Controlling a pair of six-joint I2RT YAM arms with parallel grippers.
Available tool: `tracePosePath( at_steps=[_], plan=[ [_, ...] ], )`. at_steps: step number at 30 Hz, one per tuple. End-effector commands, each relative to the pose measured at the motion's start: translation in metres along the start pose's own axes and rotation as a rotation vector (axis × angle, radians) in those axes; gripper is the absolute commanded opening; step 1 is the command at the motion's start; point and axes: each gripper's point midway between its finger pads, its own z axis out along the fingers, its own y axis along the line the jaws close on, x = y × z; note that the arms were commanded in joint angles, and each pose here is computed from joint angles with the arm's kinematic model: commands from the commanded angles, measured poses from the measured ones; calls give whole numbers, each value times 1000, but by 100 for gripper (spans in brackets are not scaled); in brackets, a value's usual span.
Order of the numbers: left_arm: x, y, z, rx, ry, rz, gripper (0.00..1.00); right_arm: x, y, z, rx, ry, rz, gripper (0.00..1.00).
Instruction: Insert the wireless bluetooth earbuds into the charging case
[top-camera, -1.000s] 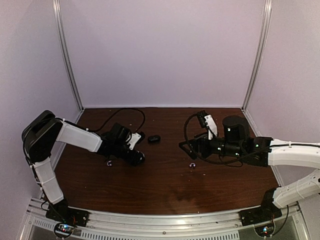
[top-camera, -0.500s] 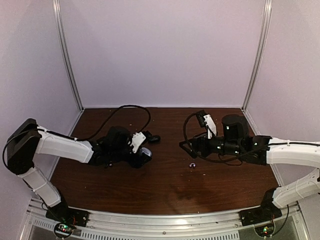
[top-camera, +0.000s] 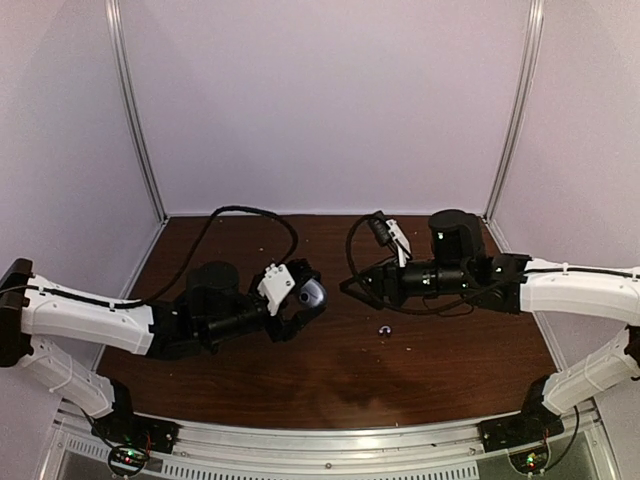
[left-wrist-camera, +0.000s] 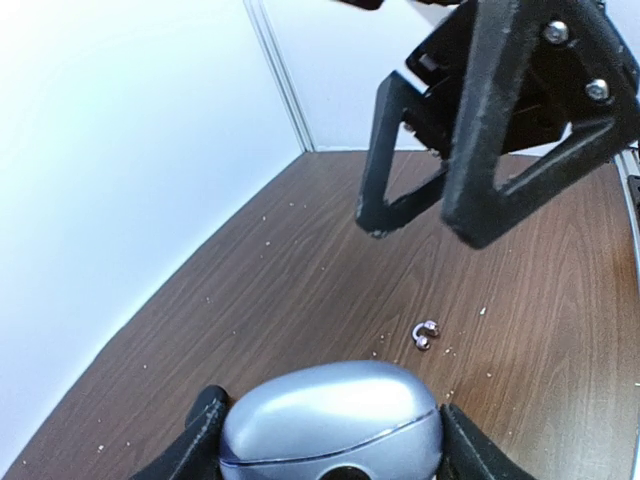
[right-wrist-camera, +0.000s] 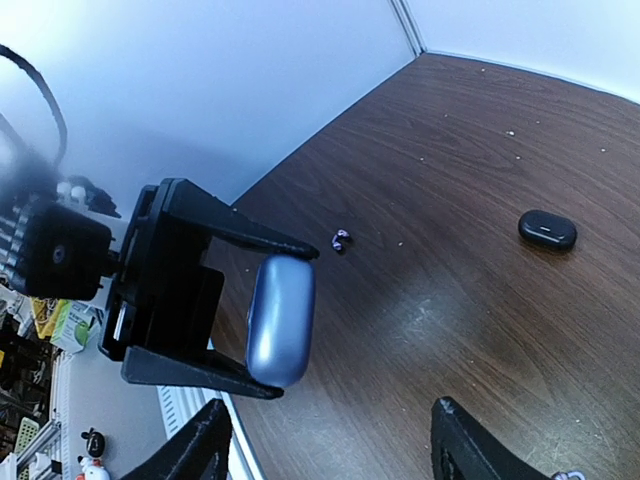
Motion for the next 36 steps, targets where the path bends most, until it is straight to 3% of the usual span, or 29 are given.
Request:
tracePosePath(
  at_steps=[1,14,36],
  plan=[
    [-35,3,-7,-62,-108,60,49,-13,25,4,-102,-1,18,68],
    [-51,-24,0,-86,-112,151,49,-4,37,21,-155,52,73,62],
    [-63,-21,-5,-120,-150,169,49,5,45,27,-207,82,92,30]
  ],
)
